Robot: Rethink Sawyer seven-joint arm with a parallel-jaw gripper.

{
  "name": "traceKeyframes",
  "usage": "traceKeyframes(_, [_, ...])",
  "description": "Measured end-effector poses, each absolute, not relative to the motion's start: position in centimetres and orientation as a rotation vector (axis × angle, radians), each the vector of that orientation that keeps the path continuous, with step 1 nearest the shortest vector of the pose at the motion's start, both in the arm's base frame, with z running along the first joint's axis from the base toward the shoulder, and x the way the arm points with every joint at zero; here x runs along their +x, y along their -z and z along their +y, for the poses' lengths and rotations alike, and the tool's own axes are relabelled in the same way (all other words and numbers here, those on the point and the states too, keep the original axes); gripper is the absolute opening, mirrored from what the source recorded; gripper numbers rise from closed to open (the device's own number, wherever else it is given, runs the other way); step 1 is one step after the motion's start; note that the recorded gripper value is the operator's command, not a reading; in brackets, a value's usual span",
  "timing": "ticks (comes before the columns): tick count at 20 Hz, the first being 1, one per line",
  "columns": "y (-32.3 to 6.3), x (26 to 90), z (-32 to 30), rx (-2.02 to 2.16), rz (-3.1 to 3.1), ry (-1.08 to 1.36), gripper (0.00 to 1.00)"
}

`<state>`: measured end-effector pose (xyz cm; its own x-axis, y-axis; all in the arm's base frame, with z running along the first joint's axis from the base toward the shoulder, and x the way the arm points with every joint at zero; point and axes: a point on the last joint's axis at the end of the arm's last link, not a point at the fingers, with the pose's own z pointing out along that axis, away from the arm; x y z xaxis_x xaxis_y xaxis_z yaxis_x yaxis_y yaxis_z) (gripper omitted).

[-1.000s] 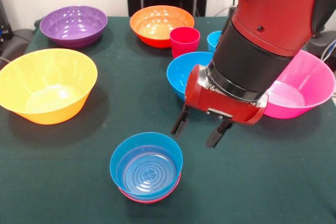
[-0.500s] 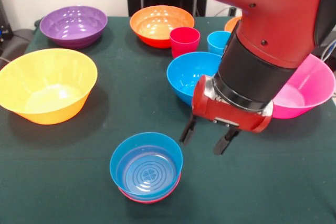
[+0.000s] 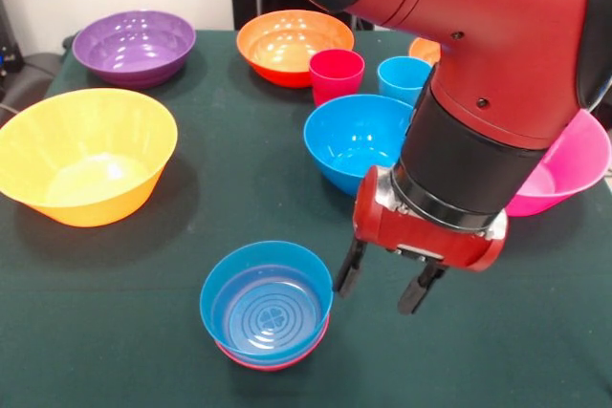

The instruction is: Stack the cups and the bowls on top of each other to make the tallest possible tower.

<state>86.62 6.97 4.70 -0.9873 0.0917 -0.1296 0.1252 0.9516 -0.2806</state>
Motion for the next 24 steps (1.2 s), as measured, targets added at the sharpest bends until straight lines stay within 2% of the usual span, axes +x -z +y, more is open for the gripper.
traceKeyframes(10, [-5.5,87.8,7.3,0.167,2.991,0.434,1.00])
traceKeyframes(24, [-3.0,88.6,2.9,0.030,3.010,0.398,1.00])
